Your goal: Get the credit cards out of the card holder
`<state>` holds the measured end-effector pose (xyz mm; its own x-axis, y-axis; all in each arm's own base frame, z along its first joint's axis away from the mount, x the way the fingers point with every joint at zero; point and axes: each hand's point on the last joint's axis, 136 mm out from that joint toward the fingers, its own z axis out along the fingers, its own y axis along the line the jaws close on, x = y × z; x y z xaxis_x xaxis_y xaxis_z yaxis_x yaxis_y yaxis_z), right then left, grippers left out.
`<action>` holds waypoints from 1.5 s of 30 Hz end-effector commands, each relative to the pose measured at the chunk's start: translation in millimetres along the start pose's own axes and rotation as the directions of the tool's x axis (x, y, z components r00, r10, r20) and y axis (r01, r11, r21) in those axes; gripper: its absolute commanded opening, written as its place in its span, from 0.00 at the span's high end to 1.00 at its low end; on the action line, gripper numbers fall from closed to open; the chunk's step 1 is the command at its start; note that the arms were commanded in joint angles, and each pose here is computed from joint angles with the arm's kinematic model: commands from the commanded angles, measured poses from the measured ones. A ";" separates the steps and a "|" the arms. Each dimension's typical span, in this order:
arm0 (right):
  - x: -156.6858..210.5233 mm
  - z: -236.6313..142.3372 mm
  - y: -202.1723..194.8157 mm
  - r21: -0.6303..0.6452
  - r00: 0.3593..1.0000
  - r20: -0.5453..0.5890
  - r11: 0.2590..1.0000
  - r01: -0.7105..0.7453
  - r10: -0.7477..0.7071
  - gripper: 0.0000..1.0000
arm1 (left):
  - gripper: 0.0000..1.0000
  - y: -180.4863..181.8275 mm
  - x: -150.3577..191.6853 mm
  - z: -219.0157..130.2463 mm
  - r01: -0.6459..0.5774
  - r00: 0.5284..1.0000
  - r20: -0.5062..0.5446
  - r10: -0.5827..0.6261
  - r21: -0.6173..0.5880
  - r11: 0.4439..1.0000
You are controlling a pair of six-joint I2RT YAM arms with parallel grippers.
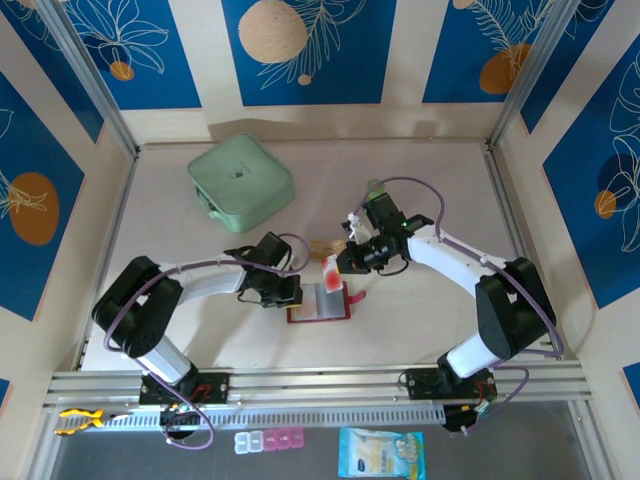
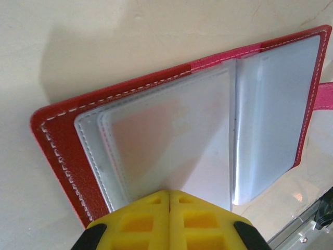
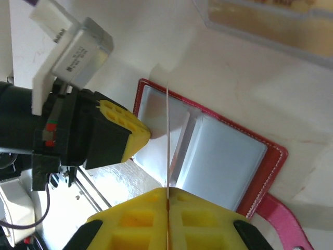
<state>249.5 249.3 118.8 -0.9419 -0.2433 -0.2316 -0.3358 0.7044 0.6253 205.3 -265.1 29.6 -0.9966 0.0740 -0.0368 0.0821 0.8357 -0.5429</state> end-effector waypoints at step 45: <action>-150.5 -3.9 -46.5 0.163 0.463 -0.368 0.435 0.886 -0.806 0.78 | 0.96 28.5 -2.1 -59.7 0.077 0.983 0.168 -0.073 -0.018 0.997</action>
<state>392.7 250.8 118.3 -0.1558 -0.9334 -0.3233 -0.9865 0.1636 0.0032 211.6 -216.1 64.8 -0.9871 -0.0705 -0.1436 0.0190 0.8398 -0.5425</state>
